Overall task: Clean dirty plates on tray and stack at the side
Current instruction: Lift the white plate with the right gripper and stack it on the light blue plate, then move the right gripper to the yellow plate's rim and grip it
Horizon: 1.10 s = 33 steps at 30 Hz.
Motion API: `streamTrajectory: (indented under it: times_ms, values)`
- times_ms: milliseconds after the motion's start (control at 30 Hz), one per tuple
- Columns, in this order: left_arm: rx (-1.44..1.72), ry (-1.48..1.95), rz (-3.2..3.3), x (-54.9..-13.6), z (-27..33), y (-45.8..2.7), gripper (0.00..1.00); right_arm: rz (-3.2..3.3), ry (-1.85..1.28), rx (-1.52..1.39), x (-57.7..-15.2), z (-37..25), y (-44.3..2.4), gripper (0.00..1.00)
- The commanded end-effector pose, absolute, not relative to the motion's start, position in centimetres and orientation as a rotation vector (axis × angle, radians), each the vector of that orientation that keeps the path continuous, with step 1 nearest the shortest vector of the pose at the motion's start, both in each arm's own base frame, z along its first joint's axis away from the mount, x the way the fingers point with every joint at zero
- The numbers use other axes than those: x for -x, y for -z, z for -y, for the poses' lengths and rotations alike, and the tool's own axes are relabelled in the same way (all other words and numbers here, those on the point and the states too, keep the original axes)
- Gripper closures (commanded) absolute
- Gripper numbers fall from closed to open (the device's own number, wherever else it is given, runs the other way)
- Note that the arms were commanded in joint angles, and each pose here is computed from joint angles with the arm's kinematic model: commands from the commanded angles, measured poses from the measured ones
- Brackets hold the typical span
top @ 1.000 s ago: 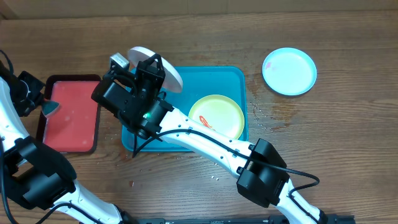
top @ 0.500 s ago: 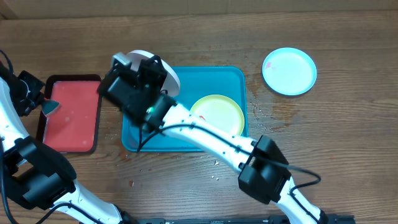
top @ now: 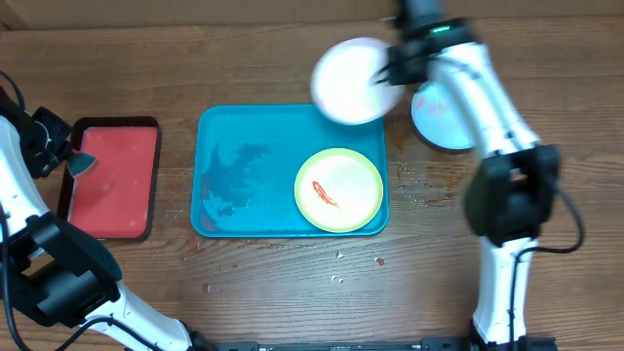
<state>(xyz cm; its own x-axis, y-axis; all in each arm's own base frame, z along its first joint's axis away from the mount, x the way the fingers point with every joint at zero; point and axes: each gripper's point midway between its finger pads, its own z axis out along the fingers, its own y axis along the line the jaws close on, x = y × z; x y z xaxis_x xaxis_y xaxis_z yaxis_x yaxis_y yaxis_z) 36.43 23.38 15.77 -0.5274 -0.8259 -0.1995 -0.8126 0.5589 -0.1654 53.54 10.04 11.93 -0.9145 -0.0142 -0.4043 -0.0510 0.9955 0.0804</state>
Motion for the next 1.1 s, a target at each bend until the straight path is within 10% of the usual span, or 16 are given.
streamTrajectory:
  times_ms: [0, 433, 667, 733, 1067]
  values:
    - [1.362, 0.097, -2.539, -36.9, -22.7, -15.7, 0.96, -2.723, -0.468, -0.184, -52.6, -5.7, -14.5, 0.96]
    - [1.317, 0.101, -2.555, -37.7, -21.7, -15.8, 0.96, -2.755, -0.29, -0.703, -49.4, 10.1, -9.5, 0.96]
    - [1.315, 0.101, -2.553, -37.8, -21.6, -15.8, 0.96, -2.797, -0.294, -0.715, -48.4, 9.7, -7.2, 0.95]
    - [1.315, 0.101, -2.553, -37.8, -21.6, -15.8, 0.96, -2.81, -0.306, -0.71, -48.1, 9.1, -7.6, 0.79]
    - [1.315, 0.101, -2.553, -37.8, -21.6, -15.8, 0.96, -2.692, -0.756, -0.176, -46.4, -0.6, -18.3, 0.6]
